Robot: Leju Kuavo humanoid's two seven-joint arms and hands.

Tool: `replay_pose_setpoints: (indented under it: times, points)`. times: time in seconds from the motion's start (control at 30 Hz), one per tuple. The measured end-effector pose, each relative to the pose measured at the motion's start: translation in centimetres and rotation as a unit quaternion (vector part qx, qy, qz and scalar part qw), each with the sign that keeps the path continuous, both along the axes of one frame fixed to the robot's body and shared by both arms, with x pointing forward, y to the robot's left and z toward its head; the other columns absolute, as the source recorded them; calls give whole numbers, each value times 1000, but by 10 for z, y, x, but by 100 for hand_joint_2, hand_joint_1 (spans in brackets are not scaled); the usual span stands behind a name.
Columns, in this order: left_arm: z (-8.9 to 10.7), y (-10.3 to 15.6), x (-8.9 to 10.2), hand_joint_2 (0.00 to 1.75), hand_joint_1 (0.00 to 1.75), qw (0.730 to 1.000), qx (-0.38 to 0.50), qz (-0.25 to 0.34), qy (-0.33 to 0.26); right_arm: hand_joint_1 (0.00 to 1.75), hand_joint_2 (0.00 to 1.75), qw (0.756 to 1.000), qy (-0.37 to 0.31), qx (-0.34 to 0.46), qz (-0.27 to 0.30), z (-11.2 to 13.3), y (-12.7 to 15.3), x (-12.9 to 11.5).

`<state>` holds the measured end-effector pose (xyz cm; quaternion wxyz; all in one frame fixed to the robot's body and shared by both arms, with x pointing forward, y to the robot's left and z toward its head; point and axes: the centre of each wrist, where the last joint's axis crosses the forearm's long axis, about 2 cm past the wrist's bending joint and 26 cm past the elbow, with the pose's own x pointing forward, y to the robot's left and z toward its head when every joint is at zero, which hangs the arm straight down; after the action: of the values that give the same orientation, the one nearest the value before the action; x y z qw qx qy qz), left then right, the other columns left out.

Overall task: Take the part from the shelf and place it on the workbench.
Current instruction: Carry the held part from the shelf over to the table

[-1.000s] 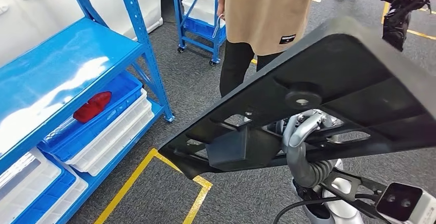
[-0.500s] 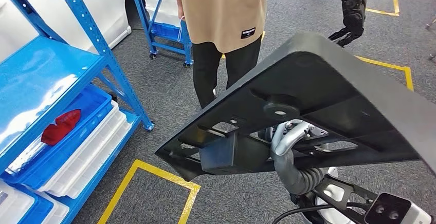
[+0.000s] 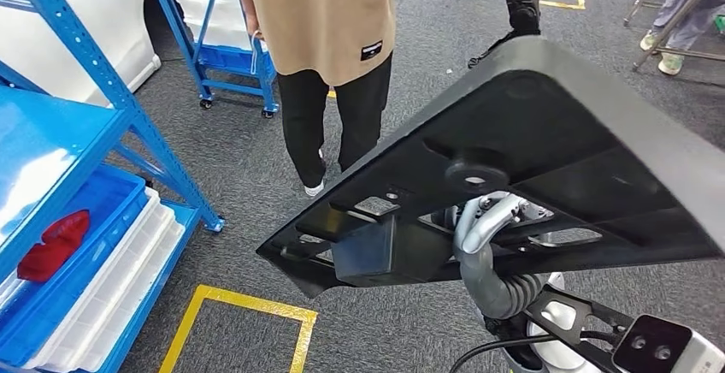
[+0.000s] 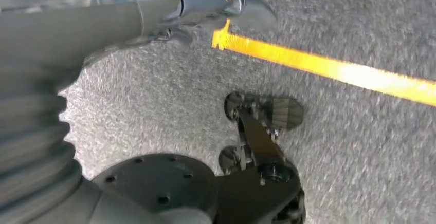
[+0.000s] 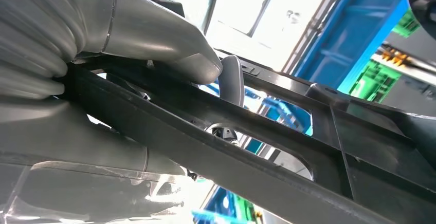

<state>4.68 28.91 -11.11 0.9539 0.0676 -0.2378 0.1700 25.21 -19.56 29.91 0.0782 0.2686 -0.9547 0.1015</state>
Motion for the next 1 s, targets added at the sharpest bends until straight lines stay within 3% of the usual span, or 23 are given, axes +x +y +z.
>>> replay_pose_setpoints:
  times: [0.27, 0.53, 1.0]
  points:
    - [0, -3, 4, 175, 0, 1000, 3, -1, -13, 175, 175, 999, 10, 17, 33, 5, -12, 9]
    - [-1, -1, -7, 175, 0, 1000, 10, 2, 3, 175, 175, 1000, 9, 1, 21, 2, -27, 15]
    - [0, 15, -6, 175, 0, 999, 31, 17, 7, 175, 175, 1000, 19, 10, -5, -5, -36, 11]
